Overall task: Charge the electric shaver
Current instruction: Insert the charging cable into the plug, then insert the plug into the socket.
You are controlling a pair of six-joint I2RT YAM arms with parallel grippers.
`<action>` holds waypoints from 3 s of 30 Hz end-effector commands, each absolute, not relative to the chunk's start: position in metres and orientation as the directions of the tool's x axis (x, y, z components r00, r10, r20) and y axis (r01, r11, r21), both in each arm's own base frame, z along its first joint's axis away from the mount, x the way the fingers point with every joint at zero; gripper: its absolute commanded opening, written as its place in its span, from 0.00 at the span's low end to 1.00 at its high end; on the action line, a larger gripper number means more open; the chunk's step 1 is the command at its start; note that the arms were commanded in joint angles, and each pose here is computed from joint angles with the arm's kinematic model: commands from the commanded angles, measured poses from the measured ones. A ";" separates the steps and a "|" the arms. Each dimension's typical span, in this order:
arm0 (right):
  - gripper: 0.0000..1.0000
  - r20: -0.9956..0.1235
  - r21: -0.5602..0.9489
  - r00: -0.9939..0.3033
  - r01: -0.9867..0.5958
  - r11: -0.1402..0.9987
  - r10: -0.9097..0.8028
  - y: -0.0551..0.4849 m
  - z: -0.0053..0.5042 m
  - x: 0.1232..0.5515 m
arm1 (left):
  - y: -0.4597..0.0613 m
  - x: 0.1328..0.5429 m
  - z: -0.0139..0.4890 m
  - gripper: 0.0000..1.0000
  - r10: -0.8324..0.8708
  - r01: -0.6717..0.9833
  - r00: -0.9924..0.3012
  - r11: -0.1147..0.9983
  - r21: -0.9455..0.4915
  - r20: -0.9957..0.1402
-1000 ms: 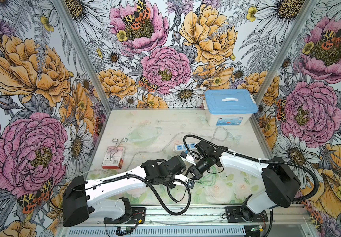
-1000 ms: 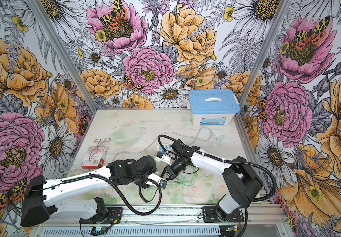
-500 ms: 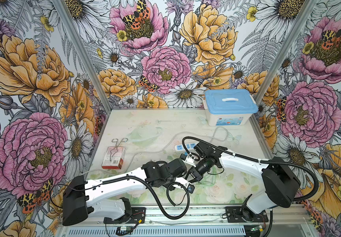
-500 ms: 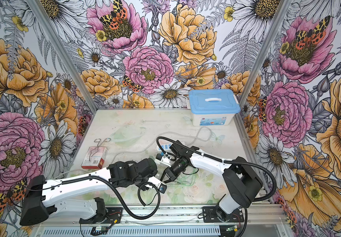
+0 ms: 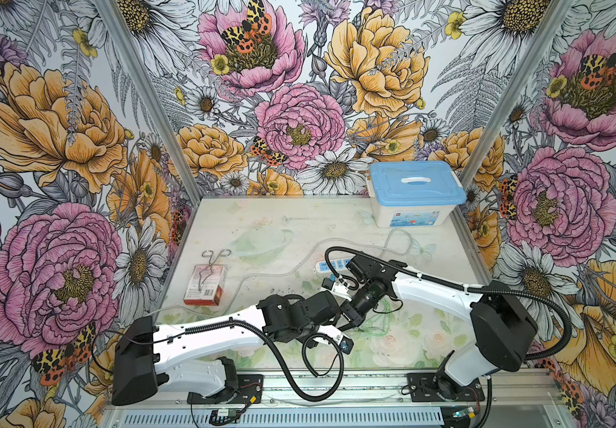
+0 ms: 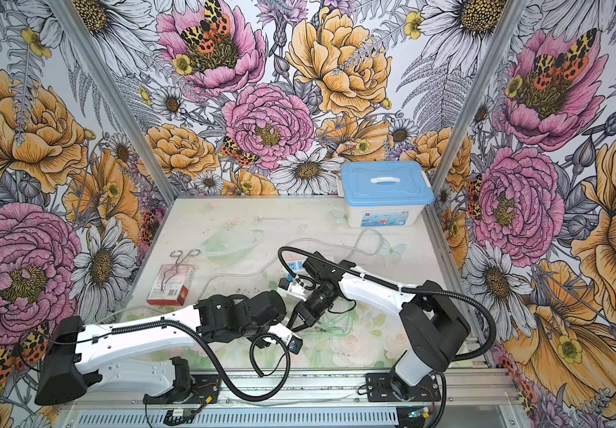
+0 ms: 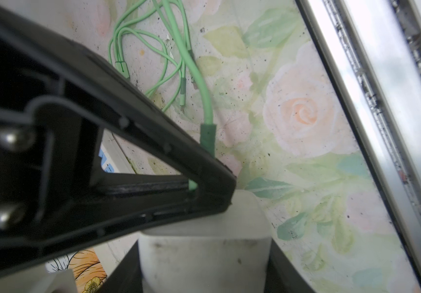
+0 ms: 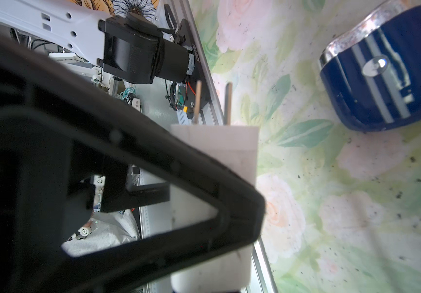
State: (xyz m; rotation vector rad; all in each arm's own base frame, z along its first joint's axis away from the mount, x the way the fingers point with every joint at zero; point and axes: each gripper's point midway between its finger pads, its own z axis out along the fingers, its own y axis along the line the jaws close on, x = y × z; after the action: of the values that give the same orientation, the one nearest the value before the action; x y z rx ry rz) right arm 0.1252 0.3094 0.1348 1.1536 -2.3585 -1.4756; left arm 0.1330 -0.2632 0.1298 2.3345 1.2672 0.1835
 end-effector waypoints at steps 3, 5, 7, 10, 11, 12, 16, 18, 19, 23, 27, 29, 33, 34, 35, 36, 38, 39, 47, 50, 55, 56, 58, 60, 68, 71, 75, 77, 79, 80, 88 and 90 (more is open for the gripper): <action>0.00 -0.479 0.645 -0.634 -0.724 0.247 -0.607 0.328 0.134 0.183 | -0.334 0.099 0.180 0.00 0.653 0.766 0.616 -0.364 0.530 -0.441; 0.00 -0.484 0.643 -0.632 -0.726 0.245 -0.605 0.330 0.134 0.186 | -0.340 0.101 0.185 0.00 0.645 0.775 0.601 -0.327 0.540 -0.472; 0.00 -0.488 0.639 -0.631 -0.729 0.246 -0.604 0.332 0.132 0.188 | -0.344 0.104 0.188 0.00 0.640 0.784 0.586 -0.291 0.548 -0.497; 0.00 -0.481 0.634 -0.641 -0.725 0.269 -0.597 0.329 0.128 0.192 | -0.343 0.111 0.185 0.00 0.650 0.818 0.529 -0.221 0.530 -0.546; 0.00 -0.483 0.626 -0.647 -0.726 0.284 -0.590 0.327 0.128 0.194 | -0.340 0.116 0.181 0.00 0.660 0.834 0.500 -0.190 0.519 -0.561; 0.00 -0.487 0.620 -0.653 -0.726 0.298 -0.580 0.323 0.129 0.196 | -0.336 0.120 0.176 0.00 0.670 0.847 0.471 -0.164 0.505 -0.573; 0.00 -0.508 0.594 -0.693 -0.712 0.374 -0.513 0.300 0.137 0.210 | -0.312 0.146 0.147 0.00 0.746 0.902 0.315 -0.043 0.430 -0.586; 0.00 -0.527 0.569 -0.713 -0.700 0.431 -0.463 0.283 0.144 0.219 | -0.300 0.163 0.138 0.00 0.765 0.914 0.225 0.049 0.403 -0.604; 0.04 -0.538 0.558 -0.719 -0.695 0.454 -0.439 0.275 0.147 0.223 | -0.296 0.168 0.136 0.00 0.763 0.915 0.196 0.084 0.396 -0.616; 0.27 -0.595 0.507 -0.728 -0.669 0.543 -0.341 0.242 0.164 0.234 | -0.276 0.193 0.118 0.00 0.764 0.903 0.082 0.215 0.373 -0.640; 0.39 -0.648 0.444 -0.721 -0.618 0.649 -0.243 0.216 0.184 0.251 | -0.253 0.215 0.109 0.00 0.778 0.885 -0.019 0.306 0.352 -0.628; 0.42 -0.672 0.428 -0.712 -0.598 0.677 -0.204 0.207 0.194 0.255 | -0.246 0.221 0.110 0.00 0.772 0.881 -0.058 0.338 0.332 -0.633; 0.43 -0.693 0.434 -0.698 -0.603 0.669 -0.180 0.206 0.206 0.250 | -0.239 0.230 0.114 0.00 0.759 0.869 -0.086 0.374 0.325 -0.645; 0.43 -0.691 0.445 -0.701 -0.606 0.659 -0.178 0.208 0.206 0.247 | -0.239 0.235 0.118 0.00 0.746 0.861 -0.094 0.393 0.322 -0.659; 0.43 -0.685 0.455 -0.708 -0.601 0.657 -0.173 0.210 0.204 0.245 | -0.241 0.240 0.122 0.00 0.731 0.853 -0.101 0.412 0.319 -0.675; 0.43 -0.678 0.462 -0.713 -0.601 0.652 -0.177 0.213 0.200 0.243 | -0.242 0.245 0.126 0.00 0.713 0.844 -0.112 0.436 0.312 -0.692; 0.43 -0.671 0.454 -0.717 -0.597 0.661 -0.187 0.219 0.191 0.239 | -0.249 0.252 0.135 0.00 0.670 0.836 -0.123 0.468 0.288 -0.732; 0.44 -0.674 0.456 -0.715 -0.599 0.658 -0.184 0.221 0.190 0.238 | -0.252 0.254 0.138 0.00 0.654 0.833 -0.121 0.476 0.282 -0.747; 0.51 -0.713 0.521 -0.689 -0.647 0.556 -0.134 0.254 0.205 0.232 | -0.283 0.272 0.169 0.00 0.511 0.822 -0.103 0.527 0.216 -0.854; 0.56 -0.706 0.534 -0.697 -0.637 0.556 -0.121 0.264 0.198 0.239 | -0.296 0.276 0.180 0.00 0.465 0.823 -0.084 0.531 0.202 -0.881; 0.63 -0.728 0.537 -0.681 -0.639 0.551 -0.080 0.273 0.203 0.252 | -0.314 0.273 0.188 0.00 0.456 0.836 -0.043 0.504 0.218 -0.889; 0.69 -0.730 0.534 -0.679 -0.637 0.556 -0.077 0.273 0.203 0.254 | -0.317 0.270 0.189 0.00 0.452 0.841 -0.037 0.495 0.216 -0.891; 0.70 -0.734 0.533 -0.675 -0.639 0.554 -0.071 0.275 0.204 0.257 | -0.322 0.268 0.190 0.00 0.451 0.847 -0.030 0.485 0.217 -0.892; 0.69 -0.732 0.536 -0.678 -0.634 0.558 -0.068 0.277 0.203 0.260 | -0.325 0.266 0.190 0.00 0.453 0.851 -0.021 0.475 0.222 -0.891; 0.62 -0.710 0.541 -0.700 -0.615 0.574 -0.080 0.280 0.191 0.266 | -0.333 0.258 0.202 0.00 0.441 0.864 0.018 0.445 0.236 -0.897; 0.56 -0.706 0.543 -0.704 -0.613 0.574 -0.085 0.282 0.190 0.267 | -0.336 0.257 0.206 0.00 0.436 0.866 0.028 0.439 0.240 -0.899; 0.38 -0.699 0.549 -0.710 -0.611 0.570 -0.088 0.284 0.188 0.268 | -0.339 0.255 0.205 0.00 0.434 0.875 0.022 0.427 0.227 -0.901; 0.22 -0.696 0.553 -0.713 -0.609 0.568 -0.088 0.285 0.188 0.268 | -0.341 0.254 0.204 0.03 0.442 0.886 0.005 0.414 0.209 -0.897; 0.05 -0.697 0.553 -0.712 -0.607 0.571 -0.081 0.284 0.190 0.268 | -0.338 0.257 0.204 0.32 0.444 0.882 -0.009 0.425 0.202 -0.896; 0.00 -0.699 0.552 -0.711 -0.605 0.574 -0.078 0.284 0.191 0.269 | -0.335 0.259 0.205 0.50 0.440 0.877 -0.012 0.436 0.202 -0.898; 0.00 -0.701 0.481 -0.710 -0.539 0.692 -0.066 0.270 0.178 0.290 | -0.294 0.275 0.231 0.99 0.418 0.816 -0.133 0.561 0.140 -0.898; 0.00 -0.704 0.429 -0.706 -0.510 0.746 -0.079 0.262 0.170 0.300 | -0.271 0.288 0.241 0.99 0.377 0.759 -0.238 0.648 0.071 -0.895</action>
State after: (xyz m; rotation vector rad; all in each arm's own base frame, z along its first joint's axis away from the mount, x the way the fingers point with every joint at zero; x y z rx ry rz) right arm 0.2820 0.2728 0.1751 0.7089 -3.4249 -1.4811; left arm 0.2706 -0.2958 0.2044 1.0955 1.7861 -0.4486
